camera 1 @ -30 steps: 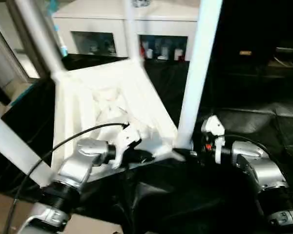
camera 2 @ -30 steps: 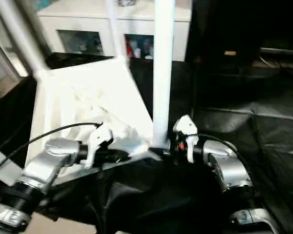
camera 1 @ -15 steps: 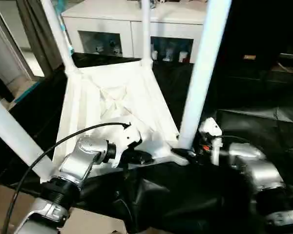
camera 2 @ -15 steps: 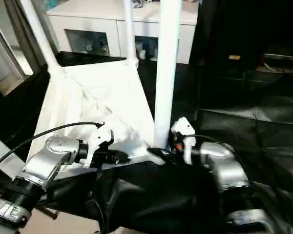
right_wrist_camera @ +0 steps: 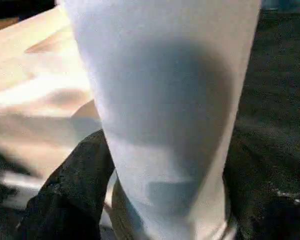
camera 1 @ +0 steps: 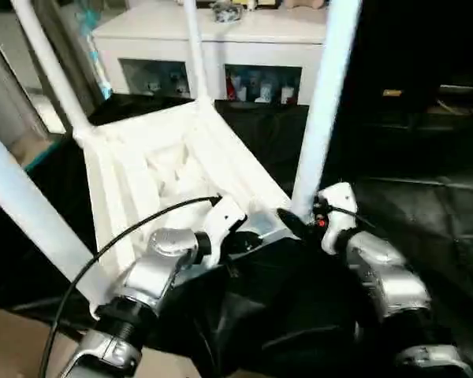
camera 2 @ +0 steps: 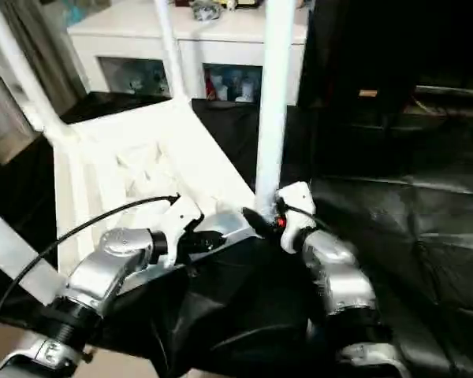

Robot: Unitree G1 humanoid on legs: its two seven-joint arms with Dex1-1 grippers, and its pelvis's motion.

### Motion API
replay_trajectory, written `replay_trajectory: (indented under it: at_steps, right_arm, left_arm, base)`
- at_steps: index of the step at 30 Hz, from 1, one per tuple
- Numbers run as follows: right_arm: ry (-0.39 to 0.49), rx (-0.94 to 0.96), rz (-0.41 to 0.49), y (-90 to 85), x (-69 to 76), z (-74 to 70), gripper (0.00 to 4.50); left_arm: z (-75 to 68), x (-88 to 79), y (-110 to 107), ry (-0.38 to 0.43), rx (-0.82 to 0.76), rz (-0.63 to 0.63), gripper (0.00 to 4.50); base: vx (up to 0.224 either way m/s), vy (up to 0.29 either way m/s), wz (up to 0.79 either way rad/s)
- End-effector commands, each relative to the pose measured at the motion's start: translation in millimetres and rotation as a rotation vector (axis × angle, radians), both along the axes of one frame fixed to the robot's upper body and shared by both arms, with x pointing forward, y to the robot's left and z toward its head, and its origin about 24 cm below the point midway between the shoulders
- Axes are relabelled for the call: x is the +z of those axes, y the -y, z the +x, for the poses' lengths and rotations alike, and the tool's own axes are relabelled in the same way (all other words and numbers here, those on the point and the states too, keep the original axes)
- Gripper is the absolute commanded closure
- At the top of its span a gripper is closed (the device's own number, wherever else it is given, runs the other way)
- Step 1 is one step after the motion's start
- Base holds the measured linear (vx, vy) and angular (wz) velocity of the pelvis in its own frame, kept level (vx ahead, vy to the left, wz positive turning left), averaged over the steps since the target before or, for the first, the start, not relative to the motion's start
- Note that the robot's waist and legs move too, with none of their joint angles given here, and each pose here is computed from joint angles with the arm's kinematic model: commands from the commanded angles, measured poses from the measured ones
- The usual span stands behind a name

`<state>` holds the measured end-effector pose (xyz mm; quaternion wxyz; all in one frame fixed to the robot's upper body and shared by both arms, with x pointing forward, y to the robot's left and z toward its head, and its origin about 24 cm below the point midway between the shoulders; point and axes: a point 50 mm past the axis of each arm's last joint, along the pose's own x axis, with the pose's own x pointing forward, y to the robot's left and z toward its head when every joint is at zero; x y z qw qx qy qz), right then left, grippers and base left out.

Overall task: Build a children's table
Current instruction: Rotate leg to tighten

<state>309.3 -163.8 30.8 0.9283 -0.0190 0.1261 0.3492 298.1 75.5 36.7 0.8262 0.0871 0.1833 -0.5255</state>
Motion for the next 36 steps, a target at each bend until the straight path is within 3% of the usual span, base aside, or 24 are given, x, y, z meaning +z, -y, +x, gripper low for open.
replay_trajectory:
  at_steps: [1, 3, 6, 8, 11, 14, 17, 19, 21, 23, 28, 36]
  right_arm:
    - [-0.073, 0.179, -0.010, 5.7, -7.8, -16.4, 1.25]
    - [-0.068, 0.169, -0.060, 40.0, 1.4, -18.6, 1.25]
    - [-0.062, 0.148, -0.073, 59.9, 9.4, -19.9, 1.25]
    - [-0.051, 0.096, -0.065, 100.8, 32.0, -26.4, 1.25]
    - [-0.026, 0.059, -0.020, 114.3, 44.4, -31.3, 1.25]
    - [-0.006, 0.030, 0.037, 119.3, 49.2, -34.0, 1.25]
    - [-0.004, -0.017, 0.039, 120.2, 46.3, -32.5, 1.25]
    - [-0.012, -0.180, -0.027, 121.4, 34.2, -20.6, 1.25]
    - [-0.014, -0.207, -0.037, 121.2, 32.3, -18.8, 1.25]
    - [-0.008, -0.298, -0.022, 112.7, 25.8, -10.2, 1.25]
    - [-0.001, -0.391, 0.000, 103.1, 19.5, -2.0, 1.25]
    - [0.019, -0.459, 0.012, 94.2, 13.5, 0.8, 1.25]
  left_arm:
    - [-0.9, 13.7, 17, 0.051, -0.099, -0.073, 4.50]
    - [-0.6, 14.5, 12, 0.053, -0.120, -0.060, 4.50]
    - [-0.7, 14.6, 9, 0.057, -0.133, -0.049, 4.50]
    - [0.9, 11.7, 0, 0.059, -0.157, -0.016, 4.50]
    - [2.5, 9.5, -5, 0.067, -0.170, 0.009, 4.50]
    - [3.8, 9.6, -7, 0.072, -0.188, 0.012, 4.50]
    - [2.8, 10.2, -6, 0.079, -0.226, 0.011, 4.50]
    - [-3.4, 14.4, 0, 0.079, -0.351, -0.019, 4.50]
    - [-5.0, 15.3, 1, 0.076, -0.376, -0.029, 4.50]
    - [-12.6, 22.2, 9, 0.085, -0.507, -0.084, 4.50]
    - [-16.9, 24.7, 17, 0.112, -0.600, -0.083, 4.50]
    - [-24.2, 12.5, 12, 0.154, -0.765, 0.022, 4.50]
  base:
    - [0.000, 0.000, 0.00]
    - [0.000, 0.000, 0.00]
    - [0.000, 0.000, 0.00]
    - [0.000, 0.000, 0.00]
    - [0.000, 0.000, 0.00]
    - [0.000, 0.000, 0.00]
    - [0.000, 0.000, 0.00]
    - [0.000, 0.000, 0.00]
    - [0.000, 0.000, 0.00]
    - [0.000, 0.000, 0.00]
    - [0.000, 0.000, 0.00]
    - [0.000, 0.000, 0.00]
